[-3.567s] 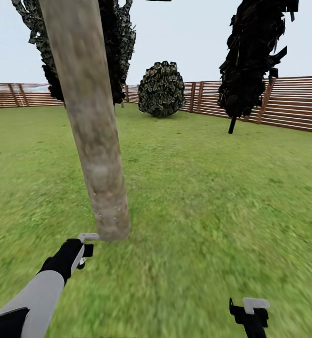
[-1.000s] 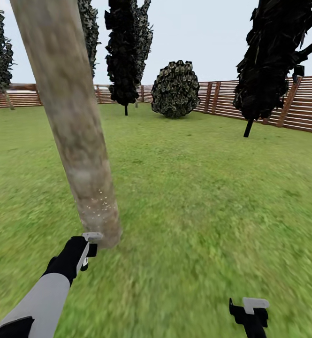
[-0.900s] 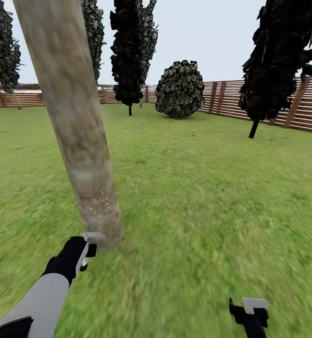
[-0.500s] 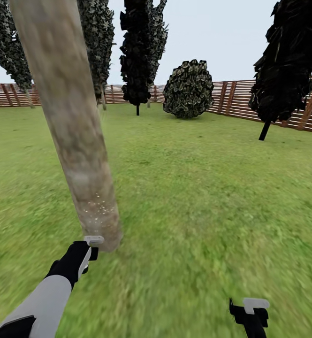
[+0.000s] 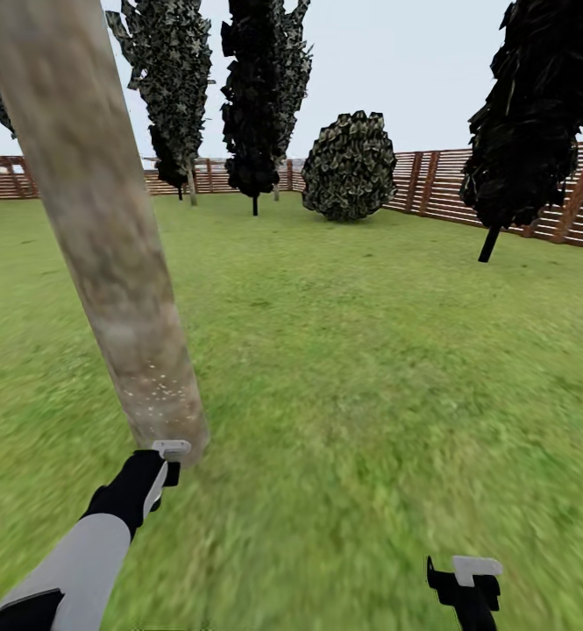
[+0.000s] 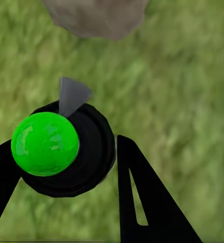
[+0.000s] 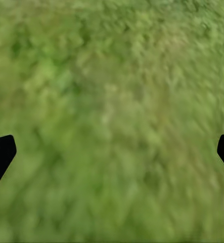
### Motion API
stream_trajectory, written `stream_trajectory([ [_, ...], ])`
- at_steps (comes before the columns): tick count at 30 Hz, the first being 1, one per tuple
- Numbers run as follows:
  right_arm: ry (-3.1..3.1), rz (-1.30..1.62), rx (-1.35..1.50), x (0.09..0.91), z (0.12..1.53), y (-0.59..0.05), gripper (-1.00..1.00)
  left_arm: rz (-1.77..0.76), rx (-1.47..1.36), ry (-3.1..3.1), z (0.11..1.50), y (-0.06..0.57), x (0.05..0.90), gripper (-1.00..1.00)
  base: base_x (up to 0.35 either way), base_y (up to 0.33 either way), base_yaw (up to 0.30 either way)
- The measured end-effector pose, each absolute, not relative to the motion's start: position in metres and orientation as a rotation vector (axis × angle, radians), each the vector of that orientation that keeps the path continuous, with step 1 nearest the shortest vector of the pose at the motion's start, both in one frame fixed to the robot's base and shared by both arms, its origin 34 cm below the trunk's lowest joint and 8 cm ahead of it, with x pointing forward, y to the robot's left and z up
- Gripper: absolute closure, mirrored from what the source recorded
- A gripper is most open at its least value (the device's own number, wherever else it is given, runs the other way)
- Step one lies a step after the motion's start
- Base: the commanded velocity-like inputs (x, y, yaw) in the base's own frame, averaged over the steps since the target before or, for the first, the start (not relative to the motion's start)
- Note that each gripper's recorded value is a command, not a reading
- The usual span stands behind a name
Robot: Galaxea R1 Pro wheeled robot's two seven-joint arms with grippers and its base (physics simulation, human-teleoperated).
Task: In the garden, pick up the pesticide atomizer on the floor and spray pesticide onto both trees until each tree trunk is fully covered.
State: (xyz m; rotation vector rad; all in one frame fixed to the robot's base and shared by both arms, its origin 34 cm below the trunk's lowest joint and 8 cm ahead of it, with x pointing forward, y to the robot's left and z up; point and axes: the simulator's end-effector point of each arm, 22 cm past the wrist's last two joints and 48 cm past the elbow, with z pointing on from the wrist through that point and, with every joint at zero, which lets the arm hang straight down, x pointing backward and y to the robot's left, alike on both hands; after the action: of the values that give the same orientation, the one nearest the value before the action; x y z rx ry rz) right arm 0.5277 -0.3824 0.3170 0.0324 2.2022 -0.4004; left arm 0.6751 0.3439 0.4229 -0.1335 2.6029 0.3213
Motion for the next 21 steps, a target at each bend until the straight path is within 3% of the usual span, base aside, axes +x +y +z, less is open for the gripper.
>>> stream_trajectory([
  [12, 2.235, -0.236, -0.045, 0.529, 0.306, -0.352, -1.00, 0.323, -0.136, 2.617, 0.416, 0.345, 0.672, 1.00, 0.017, -0.278, 0.230],
  [21, 2.238, -0.238, -0.045, 0.528, 0.305, -0.353, -1.00, 0.337, -0.142, 2.618, 0.415, 0.353, 0.671, 1.00, 0.243, -0.234, 0.088],
])
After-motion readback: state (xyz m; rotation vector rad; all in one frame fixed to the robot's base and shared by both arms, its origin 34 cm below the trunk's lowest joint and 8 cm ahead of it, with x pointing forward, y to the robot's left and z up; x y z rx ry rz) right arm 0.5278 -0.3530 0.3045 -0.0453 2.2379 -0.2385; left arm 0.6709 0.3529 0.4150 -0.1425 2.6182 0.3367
